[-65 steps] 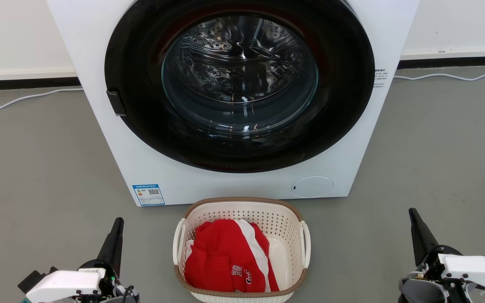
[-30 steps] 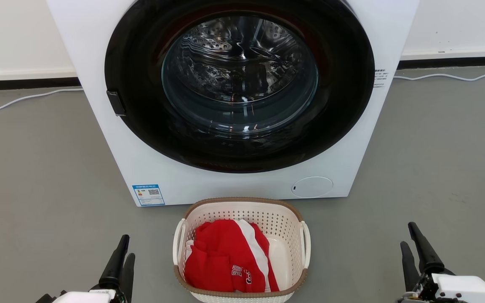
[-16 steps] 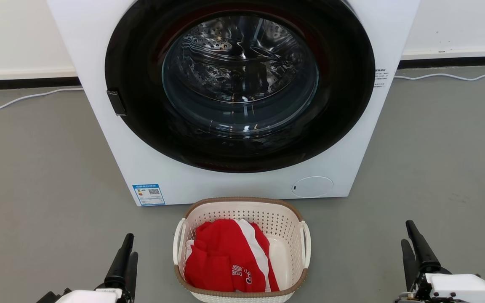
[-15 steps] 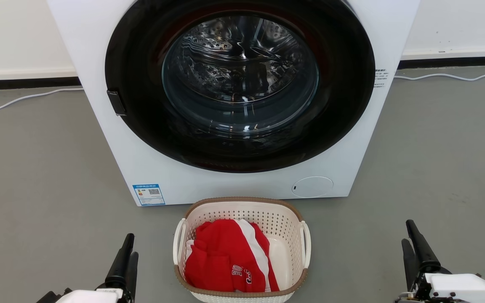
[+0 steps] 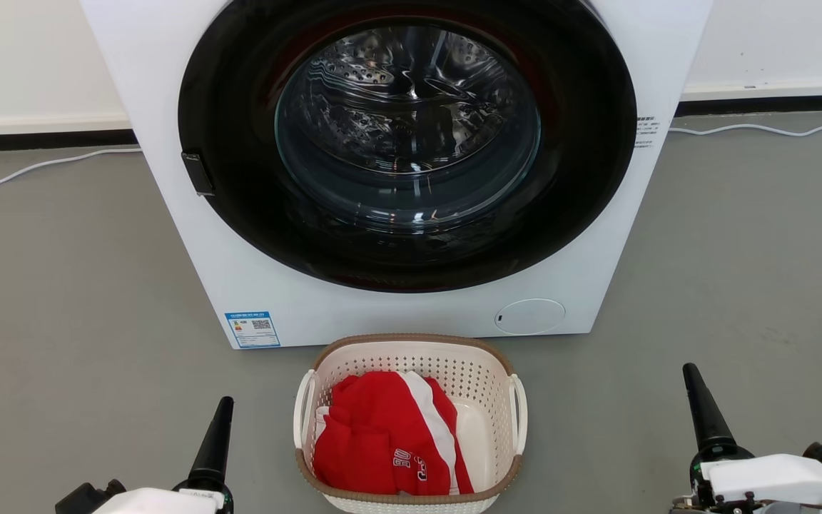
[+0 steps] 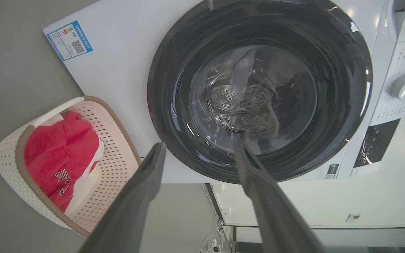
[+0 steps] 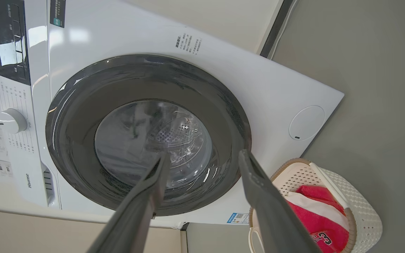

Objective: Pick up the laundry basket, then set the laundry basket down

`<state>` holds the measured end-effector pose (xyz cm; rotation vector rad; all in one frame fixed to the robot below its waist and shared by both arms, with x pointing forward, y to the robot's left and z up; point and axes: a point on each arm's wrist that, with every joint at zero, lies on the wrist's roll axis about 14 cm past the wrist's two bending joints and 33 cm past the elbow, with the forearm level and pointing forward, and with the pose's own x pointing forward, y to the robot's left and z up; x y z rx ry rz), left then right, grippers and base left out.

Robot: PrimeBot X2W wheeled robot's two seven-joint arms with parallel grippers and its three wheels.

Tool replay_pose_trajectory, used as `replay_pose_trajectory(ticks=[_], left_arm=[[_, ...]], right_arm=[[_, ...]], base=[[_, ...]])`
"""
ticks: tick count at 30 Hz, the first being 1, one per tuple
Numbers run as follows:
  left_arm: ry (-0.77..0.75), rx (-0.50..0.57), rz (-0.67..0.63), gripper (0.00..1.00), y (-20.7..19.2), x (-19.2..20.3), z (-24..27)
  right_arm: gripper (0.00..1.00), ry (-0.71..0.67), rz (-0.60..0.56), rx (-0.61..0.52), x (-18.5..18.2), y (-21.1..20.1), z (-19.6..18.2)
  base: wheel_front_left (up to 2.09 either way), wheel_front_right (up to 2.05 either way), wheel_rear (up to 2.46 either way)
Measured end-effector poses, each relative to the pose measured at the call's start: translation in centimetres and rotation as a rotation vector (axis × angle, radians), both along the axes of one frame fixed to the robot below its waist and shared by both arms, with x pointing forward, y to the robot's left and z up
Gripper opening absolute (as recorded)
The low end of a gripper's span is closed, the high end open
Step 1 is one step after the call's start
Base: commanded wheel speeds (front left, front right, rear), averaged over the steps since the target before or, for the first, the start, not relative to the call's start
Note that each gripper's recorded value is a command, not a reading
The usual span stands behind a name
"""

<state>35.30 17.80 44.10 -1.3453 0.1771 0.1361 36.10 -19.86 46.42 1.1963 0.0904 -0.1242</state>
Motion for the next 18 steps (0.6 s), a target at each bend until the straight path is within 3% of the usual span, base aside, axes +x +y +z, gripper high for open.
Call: replay_pose_trajectory(ticks=[18], left_arm=[[-0.013,0.258,-0.041,1.00,0.12,-0.04,0.22]], right_arm=[[1.00,-0.024,0.041,-0.326,0.19,0.05,1.06]], base=[[0.00,0.00,0.00]])
